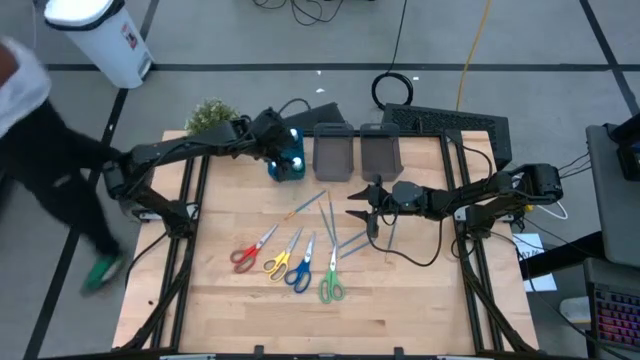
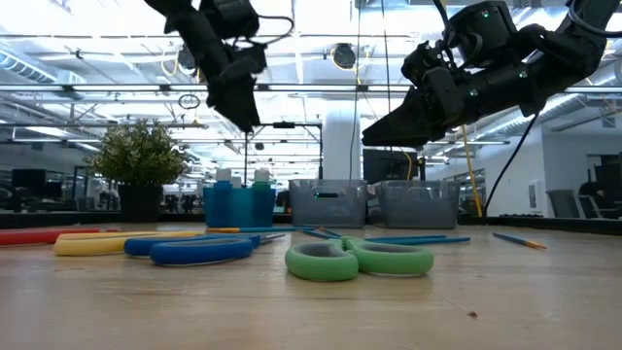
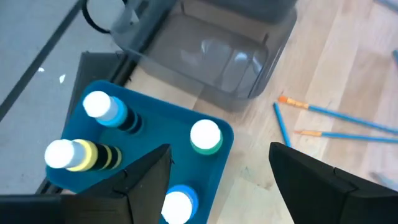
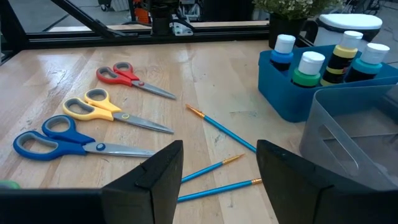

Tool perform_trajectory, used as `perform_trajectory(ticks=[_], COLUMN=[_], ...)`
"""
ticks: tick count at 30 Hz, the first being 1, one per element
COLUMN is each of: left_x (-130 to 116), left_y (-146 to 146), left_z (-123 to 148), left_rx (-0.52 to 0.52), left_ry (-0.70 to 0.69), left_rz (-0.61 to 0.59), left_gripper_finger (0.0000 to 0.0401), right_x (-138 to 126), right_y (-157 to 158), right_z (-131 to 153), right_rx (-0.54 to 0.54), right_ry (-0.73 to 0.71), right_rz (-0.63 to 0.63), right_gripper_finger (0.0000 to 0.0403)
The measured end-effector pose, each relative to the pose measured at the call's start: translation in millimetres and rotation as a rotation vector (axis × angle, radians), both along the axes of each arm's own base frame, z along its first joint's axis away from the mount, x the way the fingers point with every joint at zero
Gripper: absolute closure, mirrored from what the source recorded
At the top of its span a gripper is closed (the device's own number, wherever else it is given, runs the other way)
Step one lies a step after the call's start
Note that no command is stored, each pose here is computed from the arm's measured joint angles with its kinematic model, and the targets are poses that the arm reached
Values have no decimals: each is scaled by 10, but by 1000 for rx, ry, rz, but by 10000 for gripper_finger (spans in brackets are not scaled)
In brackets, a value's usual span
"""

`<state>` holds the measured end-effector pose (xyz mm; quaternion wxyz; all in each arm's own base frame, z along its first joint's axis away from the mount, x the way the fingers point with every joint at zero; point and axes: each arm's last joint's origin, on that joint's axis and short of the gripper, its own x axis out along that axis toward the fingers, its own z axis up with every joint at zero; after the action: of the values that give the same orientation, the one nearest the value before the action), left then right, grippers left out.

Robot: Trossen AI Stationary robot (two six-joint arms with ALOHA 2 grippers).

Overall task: Pick & Place Paint Supplies
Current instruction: Put the red scissors into the left black bin

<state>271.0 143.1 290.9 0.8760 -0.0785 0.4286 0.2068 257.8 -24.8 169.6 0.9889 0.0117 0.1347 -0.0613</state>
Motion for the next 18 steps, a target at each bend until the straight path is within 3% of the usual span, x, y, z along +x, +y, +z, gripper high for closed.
perform_trajectory(ticks=[10,18], left_x=[-177,-166], left_y=[-190,-292], left_z=[334,372], left_rx=[27,33], left_ry=[-122,-135], left_rz=[-4,-42], left_gripper_finger=[121,121], right_x=[0,0], right_y=[0,-1], right_z=[0,0], right_rx=[0,4], right_ry=[0,-1], right_rz=[0,-1], right_gripper_finger=[206,206])
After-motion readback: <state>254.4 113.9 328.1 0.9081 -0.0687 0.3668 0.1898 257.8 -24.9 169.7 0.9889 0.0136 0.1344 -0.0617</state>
